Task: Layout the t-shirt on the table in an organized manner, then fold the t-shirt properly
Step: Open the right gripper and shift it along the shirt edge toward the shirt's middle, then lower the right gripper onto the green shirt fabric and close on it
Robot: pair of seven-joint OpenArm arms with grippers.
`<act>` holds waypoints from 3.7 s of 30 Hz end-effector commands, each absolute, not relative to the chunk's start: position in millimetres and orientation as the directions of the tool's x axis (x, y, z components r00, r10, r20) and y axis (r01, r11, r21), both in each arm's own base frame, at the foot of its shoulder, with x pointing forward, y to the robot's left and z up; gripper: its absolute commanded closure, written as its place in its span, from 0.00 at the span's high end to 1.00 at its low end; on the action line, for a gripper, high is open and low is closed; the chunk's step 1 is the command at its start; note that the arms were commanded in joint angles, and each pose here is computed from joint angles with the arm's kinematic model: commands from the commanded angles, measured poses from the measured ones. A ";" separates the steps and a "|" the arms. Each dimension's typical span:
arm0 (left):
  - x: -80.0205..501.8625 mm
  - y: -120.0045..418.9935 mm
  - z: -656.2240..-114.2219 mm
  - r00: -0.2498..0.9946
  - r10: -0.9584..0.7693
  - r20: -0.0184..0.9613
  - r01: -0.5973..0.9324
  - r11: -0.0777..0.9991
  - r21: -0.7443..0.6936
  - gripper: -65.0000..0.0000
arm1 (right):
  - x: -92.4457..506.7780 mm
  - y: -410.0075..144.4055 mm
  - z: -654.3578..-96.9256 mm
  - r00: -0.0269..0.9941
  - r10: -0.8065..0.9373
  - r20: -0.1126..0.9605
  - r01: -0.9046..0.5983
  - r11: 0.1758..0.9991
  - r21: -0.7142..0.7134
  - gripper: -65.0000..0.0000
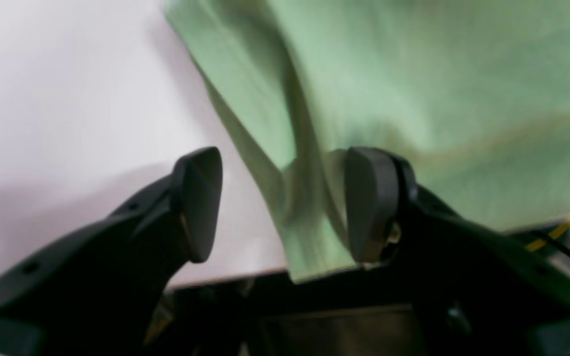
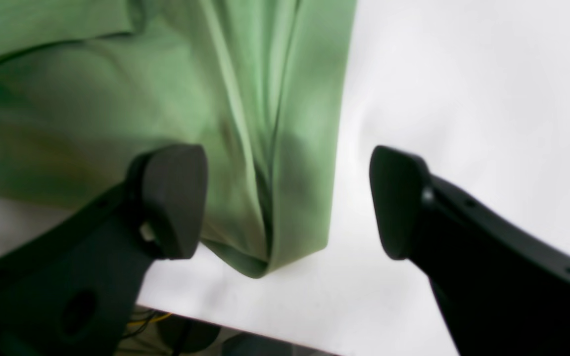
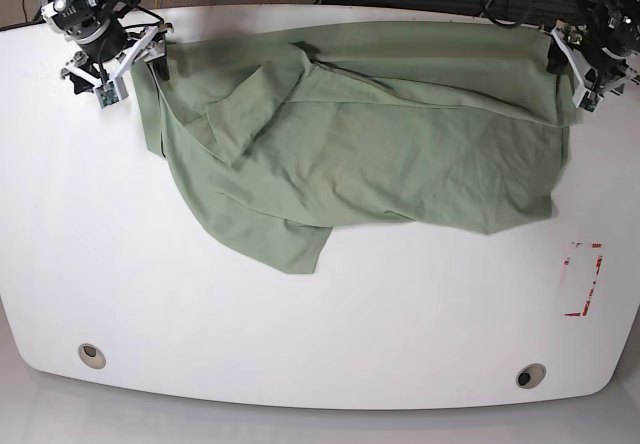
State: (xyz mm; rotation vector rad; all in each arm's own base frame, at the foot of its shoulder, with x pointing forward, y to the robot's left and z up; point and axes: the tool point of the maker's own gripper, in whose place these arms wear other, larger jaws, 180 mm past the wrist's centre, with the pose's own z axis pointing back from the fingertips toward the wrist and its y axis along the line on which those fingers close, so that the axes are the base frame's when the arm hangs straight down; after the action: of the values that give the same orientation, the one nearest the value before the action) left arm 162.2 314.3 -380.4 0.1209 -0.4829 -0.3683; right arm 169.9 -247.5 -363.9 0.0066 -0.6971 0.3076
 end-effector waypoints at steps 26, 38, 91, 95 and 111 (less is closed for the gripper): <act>201.7 322.1 -348.1 0.777 -0.405 0.483 0.301 0.911 0.281 0.56 | 182.7 -162.9 -348.9 0.749 0.073 0.658 -0.373 0.868 0.328 0.75; 201.5 320.2 -349.7 0.777 -0.405 0.483 0.303 0.912 0.276 0.56 | 183.2 -130.6 -357.7 0.761 0.123 0.637 -0.434 0.826 0.360 0.75; 210.0 321.2 -344.5 0.765 -0.406 0.500 0.297 0.911 0.285 0.56 | 233.9 -115.7 -379.3 0.765 0.136 0.630 -0.427 0.839 0.337 0.12; 210.0 321.2 -344.5 0.765 -0.406 0.500 0.297 0.911 0.285 0.56 | 233.9 -115.7 -379.3 0.765 0.136 0.630 -0.427 0.839 0.337 0.00; 209.5 321.2 -344.8 0.766 -0.406 0.499 0.298 0.911 0.285 0.56 | 272.8 -104.3 -351.8 0.694 0.108 0.712 -0.458 0.829 0.320 0.00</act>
State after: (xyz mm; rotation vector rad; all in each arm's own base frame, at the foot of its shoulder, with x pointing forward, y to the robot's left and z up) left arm 204.9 317.3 -353.7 0.1759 -0.5616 -0.3733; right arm 258.9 -103.7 -367.6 0.5056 -0.6791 0.3215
